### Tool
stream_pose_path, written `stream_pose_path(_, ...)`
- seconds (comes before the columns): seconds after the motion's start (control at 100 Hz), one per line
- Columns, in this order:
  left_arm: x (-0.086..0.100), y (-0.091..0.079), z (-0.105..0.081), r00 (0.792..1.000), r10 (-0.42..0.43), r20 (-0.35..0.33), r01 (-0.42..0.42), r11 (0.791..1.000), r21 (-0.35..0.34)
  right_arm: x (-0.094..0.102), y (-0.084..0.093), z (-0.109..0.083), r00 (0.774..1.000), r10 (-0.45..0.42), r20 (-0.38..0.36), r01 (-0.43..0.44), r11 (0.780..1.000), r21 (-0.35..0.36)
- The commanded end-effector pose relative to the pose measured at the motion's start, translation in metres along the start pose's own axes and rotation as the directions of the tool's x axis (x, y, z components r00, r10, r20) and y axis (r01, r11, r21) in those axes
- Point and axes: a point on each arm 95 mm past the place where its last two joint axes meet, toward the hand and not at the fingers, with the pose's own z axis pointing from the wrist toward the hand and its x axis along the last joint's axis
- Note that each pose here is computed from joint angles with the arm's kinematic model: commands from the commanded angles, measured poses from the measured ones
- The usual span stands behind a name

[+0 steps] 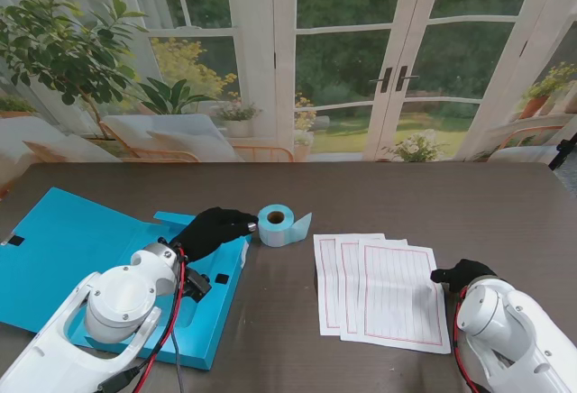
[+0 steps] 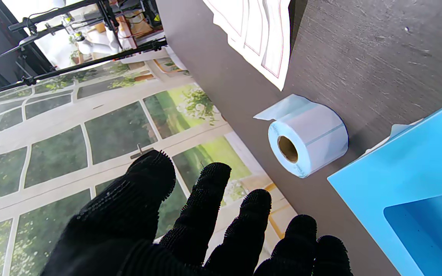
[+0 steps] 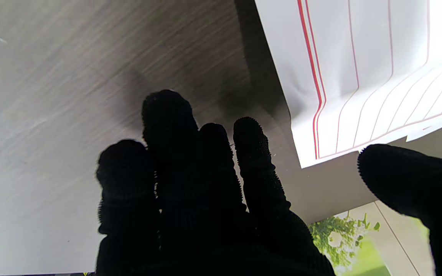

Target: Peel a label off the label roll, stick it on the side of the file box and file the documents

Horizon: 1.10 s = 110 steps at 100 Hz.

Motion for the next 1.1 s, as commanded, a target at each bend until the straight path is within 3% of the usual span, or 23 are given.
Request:
stream_pose_path(0.0, 0.001, 0.002, -0.002, 1.000, 0.001, 0.002, -0.001, 1.000, -0.020, 0.000, -0.005, 0.001, 1.000, -0.004, -0.003, 0.004, 0.999, 0.039)
stream_pose_path(0.53, 0.002, 0.005, -0.006, 1.000, 0.002, 0.021, -0.002, 1.000, -0.030, -0.003, -0.006, 0.014, 1.000, 0.010, 0.009, -0.011, 0.988, 0.153)
stream_pose_path(0.9, 0.002, 0.005, -0.007, 1.000, 0.008, 0.028, -0.007, 0.999, -0.036, -0.005, -0.009, 0.020, 1.000, 0.029, 0.010, -0.031, 0.981, 0.192)
stream_pose_path(1.09, 0.003, 0.006, -0.008, 0.999, 0.005, 0.033, -0.004, 0.999, -0.038, -0.005, -0.010, 0.018, 0.999, 0.037, 0.007, -0.038, 0.985, 0.169)
